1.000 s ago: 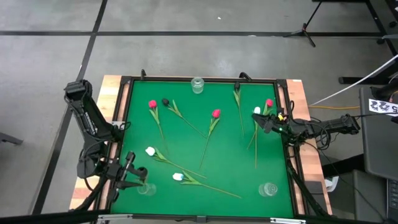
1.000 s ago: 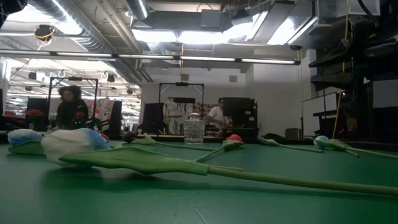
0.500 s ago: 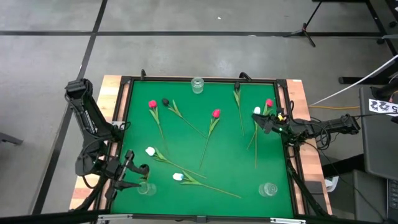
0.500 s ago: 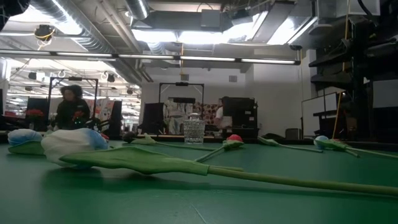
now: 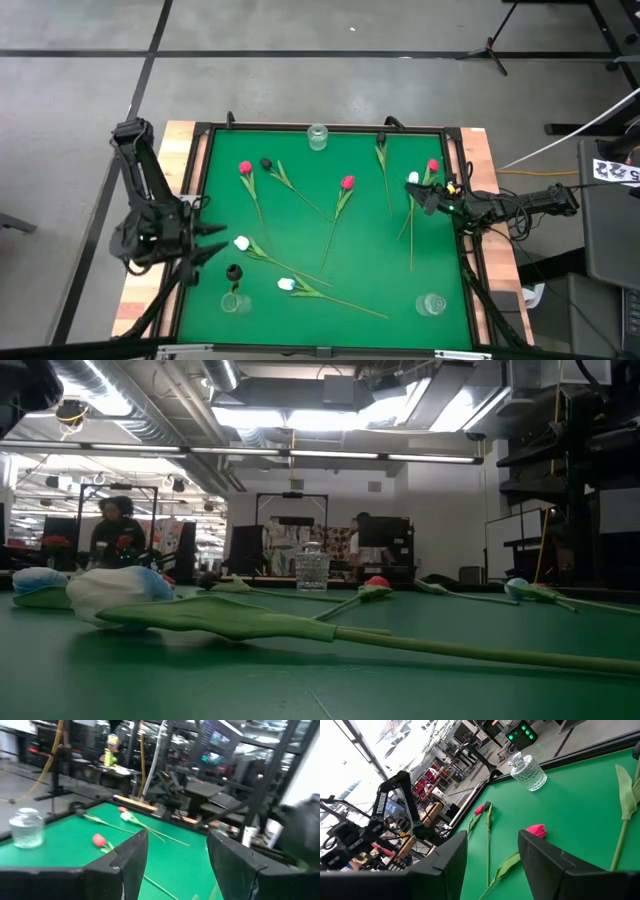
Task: Sort flowers into vase by color
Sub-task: Put the left pink flower into the top transparent vase
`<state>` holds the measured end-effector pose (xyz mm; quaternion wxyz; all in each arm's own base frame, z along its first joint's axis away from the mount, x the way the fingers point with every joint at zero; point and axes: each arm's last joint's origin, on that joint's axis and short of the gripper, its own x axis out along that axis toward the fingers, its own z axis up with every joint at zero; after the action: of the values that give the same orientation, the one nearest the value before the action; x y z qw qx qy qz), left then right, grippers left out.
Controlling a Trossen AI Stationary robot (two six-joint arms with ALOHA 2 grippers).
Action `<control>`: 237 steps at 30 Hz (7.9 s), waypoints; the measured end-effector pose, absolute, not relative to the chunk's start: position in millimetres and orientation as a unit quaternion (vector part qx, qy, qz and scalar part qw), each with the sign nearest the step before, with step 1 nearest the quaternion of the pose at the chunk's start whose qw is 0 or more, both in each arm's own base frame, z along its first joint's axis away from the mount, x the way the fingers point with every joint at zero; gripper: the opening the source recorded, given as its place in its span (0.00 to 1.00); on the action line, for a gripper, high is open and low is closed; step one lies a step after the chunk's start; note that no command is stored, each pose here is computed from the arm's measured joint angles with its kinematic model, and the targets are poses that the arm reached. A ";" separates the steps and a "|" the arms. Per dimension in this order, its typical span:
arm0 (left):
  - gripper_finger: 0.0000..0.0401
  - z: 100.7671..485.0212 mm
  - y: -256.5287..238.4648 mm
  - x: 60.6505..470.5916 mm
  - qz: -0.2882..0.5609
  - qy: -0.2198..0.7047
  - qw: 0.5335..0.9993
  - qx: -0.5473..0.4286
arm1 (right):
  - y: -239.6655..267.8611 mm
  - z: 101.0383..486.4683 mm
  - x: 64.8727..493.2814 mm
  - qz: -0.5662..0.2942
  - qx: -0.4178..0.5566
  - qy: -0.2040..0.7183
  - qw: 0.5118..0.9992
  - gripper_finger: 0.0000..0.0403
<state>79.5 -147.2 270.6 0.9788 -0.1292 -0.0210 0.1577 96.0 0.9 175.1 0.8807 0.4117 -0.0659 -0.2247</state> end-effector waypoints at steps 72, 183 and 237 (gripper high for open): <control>0.39 494.3 -16.7 150.4 0.315 0.077 0.920 -0.220 | 1.2 175.3 96.1 -0.218 0.438 -0.072 0.869 0.44; 0.01 135.8 55.8 201.8 0.538 0.363 0.548 -0.528 | 3.7 171.1 96.8 -0.186 0.433 -0.029 0.882 0.44; 0.00 285.5 158.1 285.4 0.450 -0.104 0.887 -0.021 | 2.5 171.2 96.3 -0.204 0.434 -0.040 0.877 0.44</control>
<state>285.4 158.1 285.5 0.8867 -0.0212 -0.1036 0.4501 96.3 2.5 171.2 0.8765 0.4339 -0.0403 -0.2044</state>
